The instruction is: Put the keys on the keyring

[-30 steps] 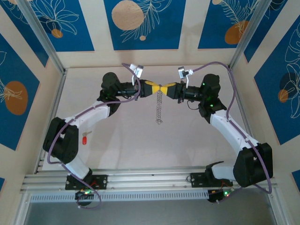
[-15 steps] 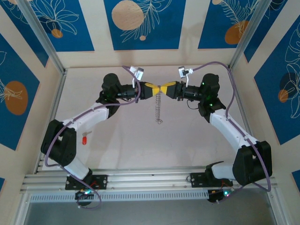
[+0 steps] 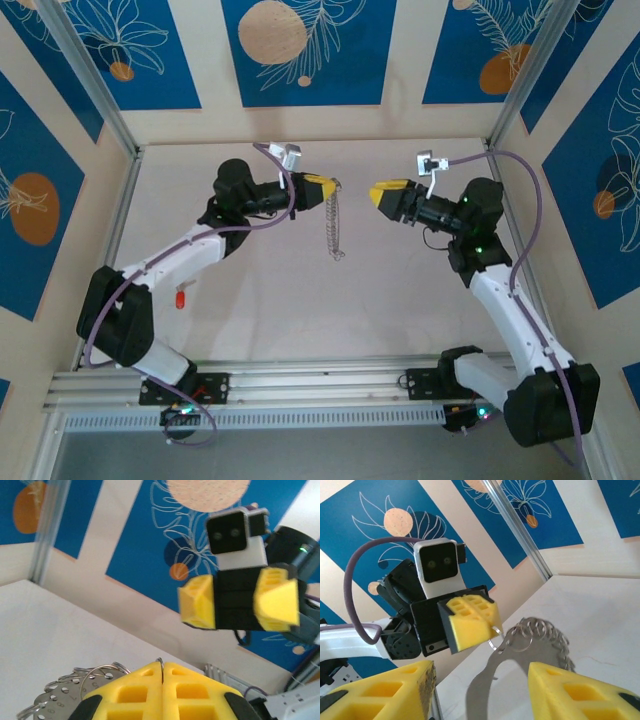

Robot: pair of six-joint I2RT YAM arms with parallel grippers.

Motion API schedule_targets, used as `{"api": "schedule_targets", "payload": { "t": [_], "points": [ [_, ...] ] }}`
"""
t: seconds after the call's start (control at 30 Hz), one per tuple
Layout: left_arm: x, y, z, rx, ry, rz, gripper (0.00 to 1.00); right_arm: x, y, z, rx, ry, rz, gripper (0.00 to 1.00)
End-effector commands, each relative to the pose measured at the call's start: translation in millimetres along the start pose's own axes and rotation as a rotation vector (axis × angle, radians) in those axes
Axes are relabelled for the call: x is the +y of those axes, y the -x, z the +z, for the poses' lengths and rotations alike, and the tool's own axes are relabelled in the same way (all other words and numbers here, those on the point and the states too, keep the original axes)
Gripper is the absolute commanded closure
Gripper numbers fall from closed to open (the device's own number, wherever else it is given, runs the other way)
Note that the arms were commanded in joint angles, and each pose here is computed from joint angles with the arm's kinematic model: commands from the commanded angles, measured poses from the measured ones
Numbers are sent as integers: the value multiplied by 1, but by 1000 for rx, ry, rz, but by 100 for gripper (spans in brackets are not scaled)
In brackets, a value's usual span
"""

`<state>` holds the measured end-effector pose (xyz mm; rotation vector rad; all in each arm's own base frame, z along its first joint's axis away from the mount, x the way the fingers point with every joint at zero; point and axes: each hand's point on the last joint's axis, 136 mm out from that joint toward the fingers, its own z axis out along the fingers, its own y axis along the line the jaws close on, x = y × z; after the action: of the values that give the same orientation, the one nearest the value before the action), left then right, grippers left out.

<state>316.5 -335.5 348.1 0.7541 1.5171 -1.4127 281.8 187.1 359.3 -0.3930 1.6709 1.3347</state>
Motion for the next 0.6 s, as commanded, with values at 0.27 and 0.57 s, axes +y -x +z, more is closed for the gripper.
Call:
{"api": "schedule_targets", "payload": {
  "t": [0.27,0.57],
  "points": [
    [27,53,-32,-95,287,105,100,-6,-133,39,311,-60,56,48],
    [53,92,-59,-129,423,148,100,-7,-210,109,491,-39,-27,51]
  ]
}}
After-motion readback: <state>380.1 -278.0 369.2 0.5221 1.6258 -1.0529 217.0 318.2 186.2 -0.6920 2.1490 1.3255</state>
